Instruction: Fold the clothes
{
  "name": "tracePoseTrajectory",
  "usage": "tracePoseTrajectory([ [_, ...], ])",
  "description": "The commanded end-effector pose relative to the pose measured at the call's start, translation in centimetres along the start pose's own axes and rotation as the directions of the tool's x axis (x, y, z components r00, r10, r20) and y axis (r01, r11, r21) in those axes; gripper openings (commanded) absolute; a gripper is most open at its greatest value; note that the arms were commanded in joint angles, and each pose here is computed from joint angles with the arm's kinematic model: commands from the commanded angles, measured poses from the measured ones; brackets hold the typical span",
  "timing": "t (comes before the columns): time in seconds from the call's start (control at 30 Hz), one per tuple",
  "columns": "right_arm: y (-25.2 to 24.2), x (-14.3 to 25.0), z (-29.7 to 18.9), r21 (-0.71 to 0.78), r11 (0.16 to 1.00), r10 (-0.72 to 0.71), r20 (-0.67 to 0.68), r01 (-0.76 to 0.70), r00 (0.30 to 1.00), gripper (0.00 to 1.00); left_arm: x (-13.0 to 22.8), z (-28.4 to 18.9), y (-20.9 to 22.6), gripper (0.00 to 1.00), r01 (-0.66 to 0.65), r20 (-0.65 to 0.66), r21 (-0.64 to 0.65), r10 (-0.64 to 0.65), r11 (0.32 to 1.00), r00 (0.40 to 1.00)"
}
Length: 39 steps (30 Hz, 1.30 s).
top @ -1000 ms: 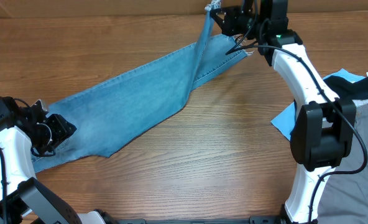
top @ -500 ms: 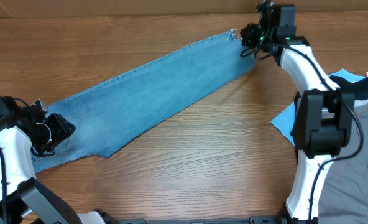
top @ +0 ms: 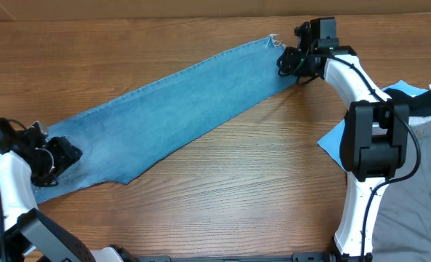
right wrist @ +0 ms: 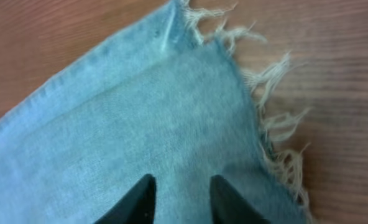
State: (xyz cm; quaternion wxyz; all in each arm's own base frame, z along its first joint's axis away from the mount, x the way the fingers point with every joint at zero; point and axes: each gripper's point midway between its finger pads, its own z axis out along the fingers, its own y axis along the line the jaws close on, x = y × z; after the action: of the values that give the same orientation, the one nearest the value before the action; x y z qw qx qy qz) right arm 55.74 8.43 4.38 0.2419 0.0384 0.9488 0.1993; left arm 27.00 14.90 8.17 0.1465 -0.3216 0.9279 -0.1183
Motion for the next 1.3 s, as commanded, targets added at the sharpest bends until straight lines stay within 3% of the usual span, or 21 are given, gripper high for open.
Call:
tracePoseTrajectory([
  [0.0,2.9,-2.7,-5.4,-0.066,0.997,-0.023,0.077,0.028,0.997,0.40,-0.8,-0.6,0.6,0.56,-0.003,0.025,-0.018,0.003,1.000,1.000],
  [0.17,4.5,-3.4,-9.2,-0.067,0.997,-0.033,0.106,0.040,0.994,0.56,-0.8,-0.6,0.5,0.59,0.009,0.026,-0.020,-0.008,1.000,1.000],
  [0.3,2.6,-3.7,-9.2,0.016,1.000,-0.025,0.121,0.023,0.992,0.67,-0.8,-0.6,0.5,0.59,0.027,0.026,-0.019,-0.026,0.999,0.999],
  [0.4,0.4,-4.0,-8.5,0.076,0.997,-0.015,0.128,0.005,0.992,0.68,-0.7,-0.6,0.4,0.59,0.028,0.023,-0.016,-0.028,0.999,0.999],
  [0.8,-2.9,-1.9,-3.6,0.072,0.997,0.036,0.050,-0.039,0.998,0.67,-0.1,-0.6,0.2,0.62,0.024,-0.001,-0.004,-0.024,1.000,1.000],
  [1.0,-0.6,0.0,-4.8,-0.023,0.999,0.029,-0.039,-0.030,0.999,0.67,-2.5,-2.0,4.0,0.61,0.236,0.119,-0.033,-0.231,0.971,0.966],
  [1.13,3.2,0.2,-7.6,-0.151,0.988,-0.026,-0.054,0.017,0.998,0.69,-3.9,-3.1,5.3,0.65,0.240,0.175,-0.001,-0.236,0.971,0.956],
  [1.27,5.4,0.1,-9.3,-0.157,0.986,-0.060,-0.035,0.053,0.998,0.71,-4.8,-4.3,6.1,0.65,0.229,0.211,-0.035,-0.217,0.973,0.953],
])
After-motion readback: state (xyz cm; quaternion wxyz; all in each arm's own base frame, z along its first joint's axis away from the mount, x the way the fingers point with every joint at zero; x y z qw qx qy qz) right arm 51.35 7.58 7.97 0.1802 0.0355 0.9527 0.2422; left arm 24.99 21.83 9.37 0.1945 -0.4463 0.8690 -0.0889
